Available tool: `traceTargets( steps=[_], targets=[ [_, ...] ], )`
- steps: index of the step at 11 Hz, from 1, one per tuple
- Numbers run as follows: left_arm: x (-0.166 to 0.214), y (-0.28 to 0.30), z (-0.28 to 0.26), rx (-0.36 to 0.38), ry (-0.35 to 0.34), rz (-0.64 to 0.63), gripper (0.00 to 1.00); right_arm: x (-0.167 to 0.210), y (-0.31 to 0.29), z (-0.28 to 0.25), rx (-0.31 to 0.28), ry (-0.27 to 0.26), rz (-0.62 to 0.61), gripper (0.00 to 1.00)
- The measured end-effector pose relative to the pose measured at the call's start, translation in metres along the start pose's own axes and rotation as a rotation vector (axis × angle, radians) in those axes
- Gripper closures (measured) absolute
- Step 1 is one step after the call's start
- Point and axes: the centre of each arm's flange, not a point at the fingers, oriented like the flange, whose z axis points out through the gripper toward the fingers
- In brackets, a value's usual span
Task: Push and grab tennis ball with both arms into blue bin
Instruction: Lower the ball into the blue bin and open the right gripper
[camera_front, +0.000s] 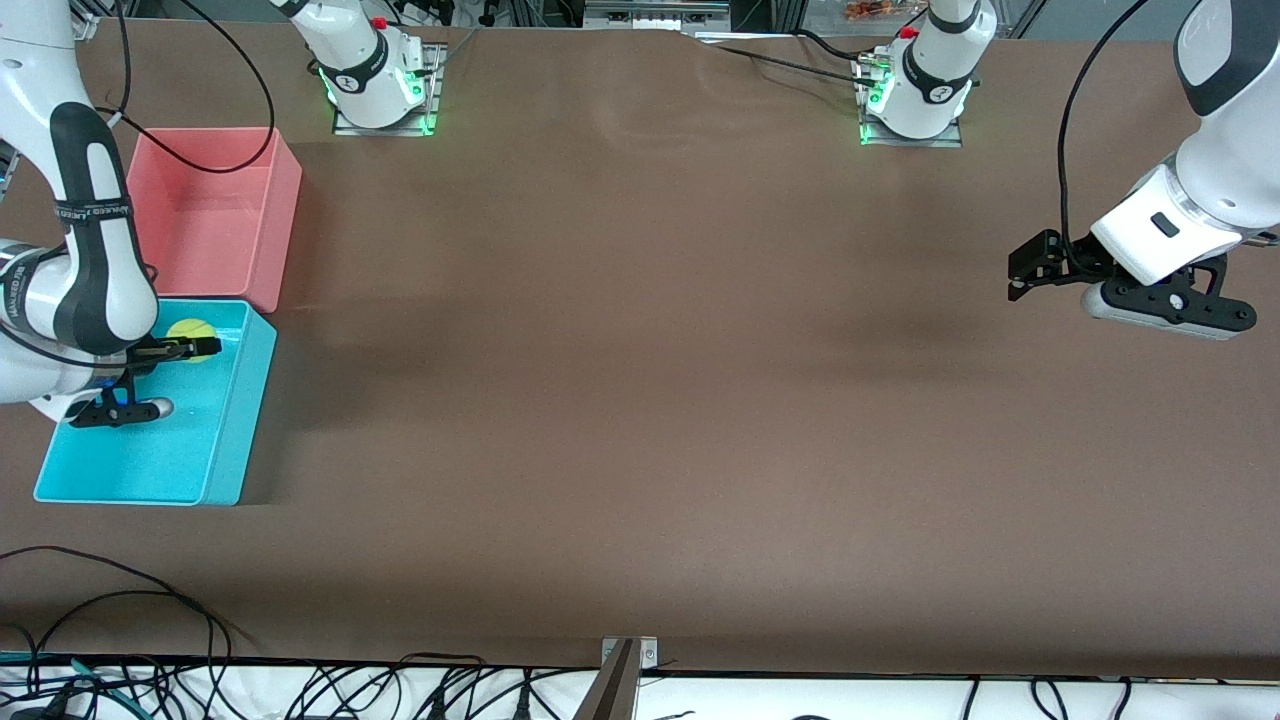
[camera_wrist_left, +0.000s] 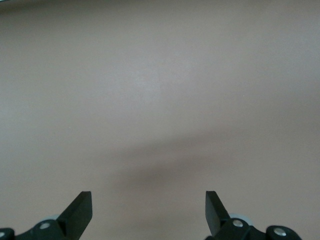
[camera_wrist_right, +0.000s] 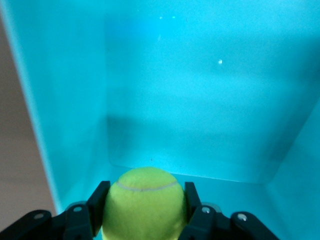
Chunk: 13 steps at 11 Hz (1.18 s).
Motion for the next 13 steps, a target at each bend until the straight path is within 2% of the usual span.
traceTargets(
  steps=[3, 4, 6, 7, 10, 13],
  targets=[
    [0.0, 0.0, 0.0, 0.0, -0.002, 0.0, 0.0, -0.012, 0.015, 0.034, 0.019, -0.009, -0.001, 0.35],
    [0.0, 0.0, 0.0, 0.0, -0.003, 0.0, 0.0, -0.012, 0.014, 0.035, 0.019, -0.007, -0.002, 0.32],
    [-0.001, 0.0, 0.0, 0.0, -0.005, 0.0, 0.0, -0.012, 0.01, 0.027, 0.032, 0.011, -0.002, 0.07],
    [-0.001, 0.0, 0.0, 0.0, -0.005, 0.0, 0.0, -0.012, 0.009, 0.022, 0.033, 0.019, -0.002, 0.04],
    [-0.001, -0.002, 0.001, -0.001, -0.009, -0.004, 0.0, -0.014, 0.008, 0.013, 0.031, 0.035, -0.001, 0.0],
    [-0.002, -0.004, 0.001, -0.001, -0.011, -0.006, 0.0, -0.018, -0.002, -0.032, 0.011, 0.096, -0.004, 0.0]
  ],
)
